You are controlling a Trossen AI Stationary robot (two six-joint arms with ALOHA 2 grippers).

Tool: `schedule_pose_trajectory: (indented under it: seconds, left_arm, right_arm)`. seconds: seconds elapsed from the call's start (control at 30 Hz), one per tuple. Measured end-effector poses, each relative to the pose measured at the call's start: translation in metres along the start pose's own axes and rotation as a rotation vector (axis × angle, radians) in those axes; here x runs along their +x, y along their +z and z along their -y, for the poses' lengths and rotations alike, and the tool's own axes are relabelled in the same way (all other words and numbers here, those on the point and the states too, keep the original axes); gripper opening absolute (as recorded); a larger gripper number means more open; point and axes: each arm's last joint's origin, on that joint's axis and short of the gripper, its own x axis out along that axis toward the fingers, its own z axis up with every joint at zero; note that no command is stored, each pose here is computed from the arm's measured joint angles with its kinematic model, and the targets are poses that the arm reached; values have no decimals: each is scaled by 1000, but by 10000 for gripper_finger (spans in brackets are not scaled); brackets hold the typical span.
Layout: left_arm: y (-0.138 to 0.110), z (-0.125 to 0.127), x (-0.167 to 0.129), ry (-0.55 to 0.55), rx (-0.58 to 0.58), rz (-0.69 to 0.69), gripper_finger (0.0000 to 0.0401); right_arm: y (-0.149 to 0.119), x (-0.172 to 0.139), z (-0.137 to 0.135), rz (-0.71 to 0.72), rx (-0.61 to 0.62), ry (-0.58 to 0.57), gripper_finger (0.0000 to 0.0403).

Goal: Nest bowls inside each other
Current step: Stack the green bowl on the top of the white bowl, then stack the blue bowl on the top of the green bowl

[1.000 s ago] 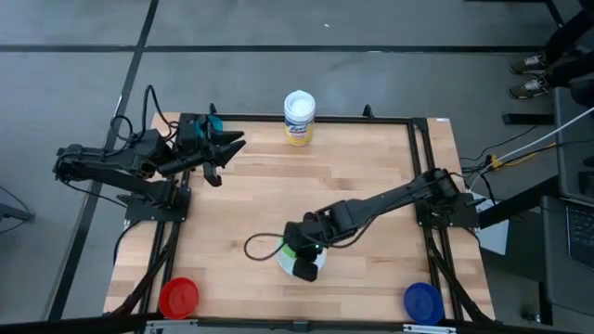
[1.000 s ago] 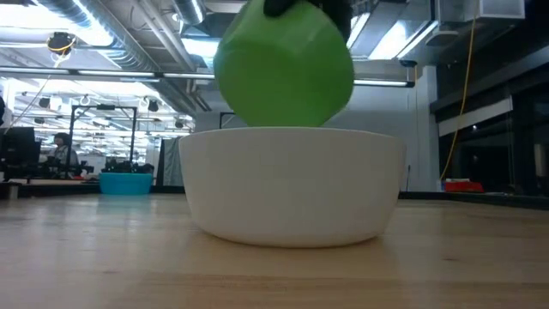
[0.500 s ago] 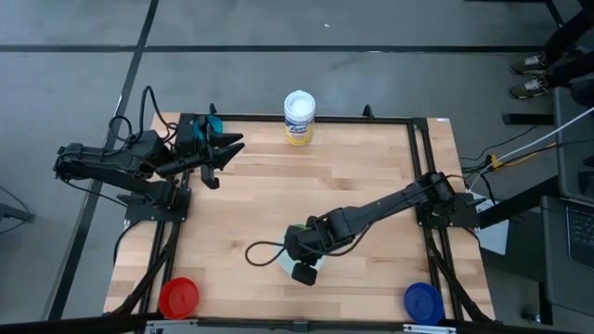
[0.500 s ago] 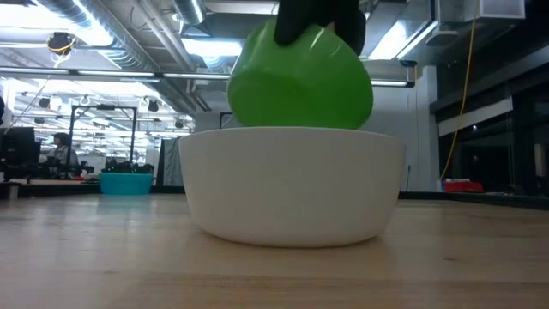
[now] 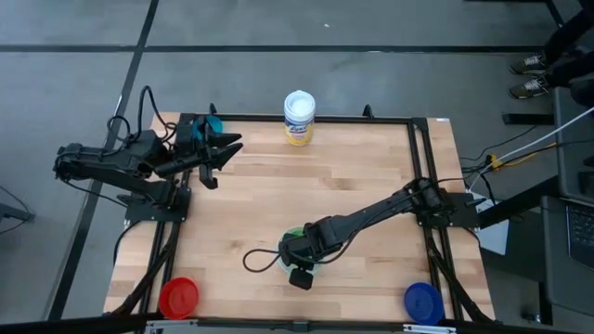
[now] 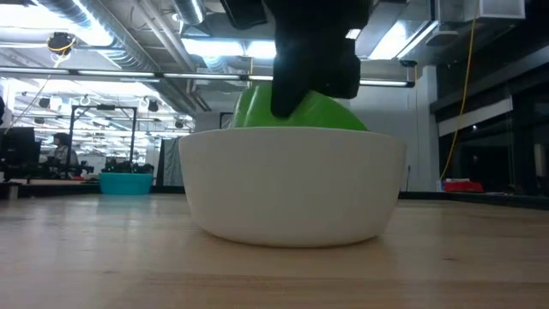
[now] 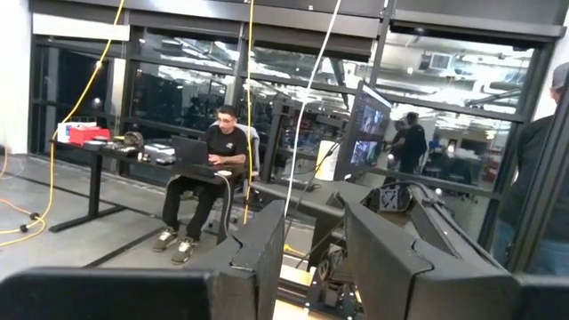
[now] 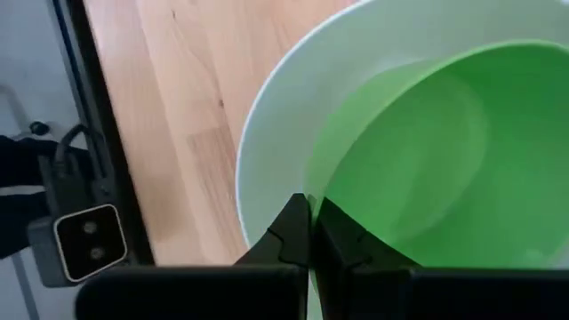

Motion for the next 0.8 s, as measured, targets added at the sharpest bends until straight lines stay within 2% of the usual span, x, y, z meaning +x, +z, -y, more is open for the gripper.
schedule_pose_trajectory:
  seconds: [0.27,0.6,0.8]
  left_arm:
    - [2,-1,-4,0,1,-1,116]
    - [3,-2,-6,-27,1,-7,116]
    - [3,-1,-7,-45,-7,-8,116]
  right_arm:
    - [1,1,0,-21,-44,44,6]
    - [5,0,5,-32,8,66,126]
    - [4,0,8,-45,14,24,127]
